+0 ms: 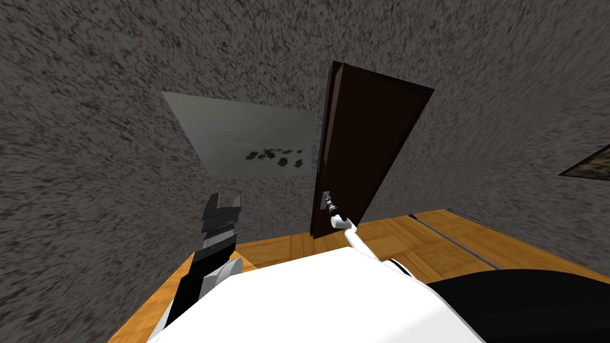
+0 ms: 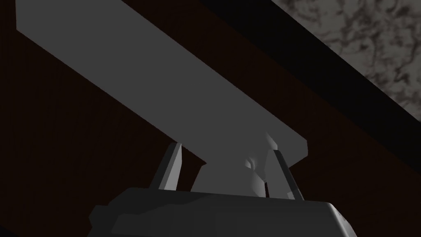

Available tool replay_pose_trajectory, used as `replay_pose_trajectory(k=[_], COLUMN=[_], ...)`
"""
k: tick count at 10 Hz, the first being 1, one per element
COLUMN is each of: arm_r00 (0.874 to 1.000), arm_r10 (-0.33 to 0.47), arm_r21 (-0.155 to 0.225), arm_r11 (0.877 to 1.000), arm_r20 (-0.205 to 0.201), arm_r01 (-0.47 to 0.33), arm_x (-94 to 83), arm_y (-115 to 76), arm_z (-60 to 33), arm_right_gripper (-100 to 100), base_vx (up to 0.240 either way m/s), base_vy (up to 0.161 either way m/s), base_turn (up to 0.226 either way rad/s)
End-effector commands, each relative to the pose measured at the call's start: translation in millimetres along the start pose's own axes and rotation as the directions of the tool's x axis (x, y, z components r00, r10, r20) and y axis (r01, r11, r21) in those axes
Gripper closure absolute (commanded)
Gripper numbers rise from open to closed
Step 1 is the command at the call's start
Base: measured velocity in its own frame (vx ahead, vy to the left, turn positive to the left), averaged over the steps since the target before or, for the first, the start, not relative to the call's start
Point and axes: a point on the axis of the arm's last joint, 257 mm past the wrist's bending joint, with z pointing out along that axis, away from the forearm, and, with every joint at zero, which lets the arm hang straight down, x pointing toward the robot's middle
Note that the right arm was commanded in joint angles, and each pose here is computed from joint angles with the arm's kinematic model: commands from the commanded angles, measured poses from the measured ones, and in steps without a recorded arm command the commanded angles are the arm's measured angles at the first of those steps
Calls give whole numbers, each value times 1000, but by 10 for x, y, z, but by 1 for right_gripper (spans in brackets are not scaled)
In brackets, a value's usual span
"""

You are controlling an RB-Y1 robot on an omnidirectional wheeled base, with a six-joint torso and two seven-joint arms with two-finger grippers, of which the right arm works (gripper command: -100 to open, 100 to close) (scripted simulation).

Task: Pull the door open

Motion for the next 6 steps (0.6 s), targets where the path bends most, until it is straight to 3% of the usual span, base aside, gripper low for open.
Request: replay_pose_trajectory(k=[1,3,5,6], arm_r00=[998,992,992,984], arm_r10=[60,120,126,178], arm_r21=[17,10,10,3], arm_r11=[998,993,992,984], arm_r20=[22,27,27,31], arm_r01=[-60,-120,-127,-178], arm_x=[-132,-145,-145,-158], arm_y=[-137,-126,-126,-115], arm_z=[-20,-24,-24,-29], arm_right_gripper=[100,100,100,100], base_vx=[-57,-54,-26,-36], base_vy=[-58,-48,-25,-28], base_turn=[154,90,30,91])
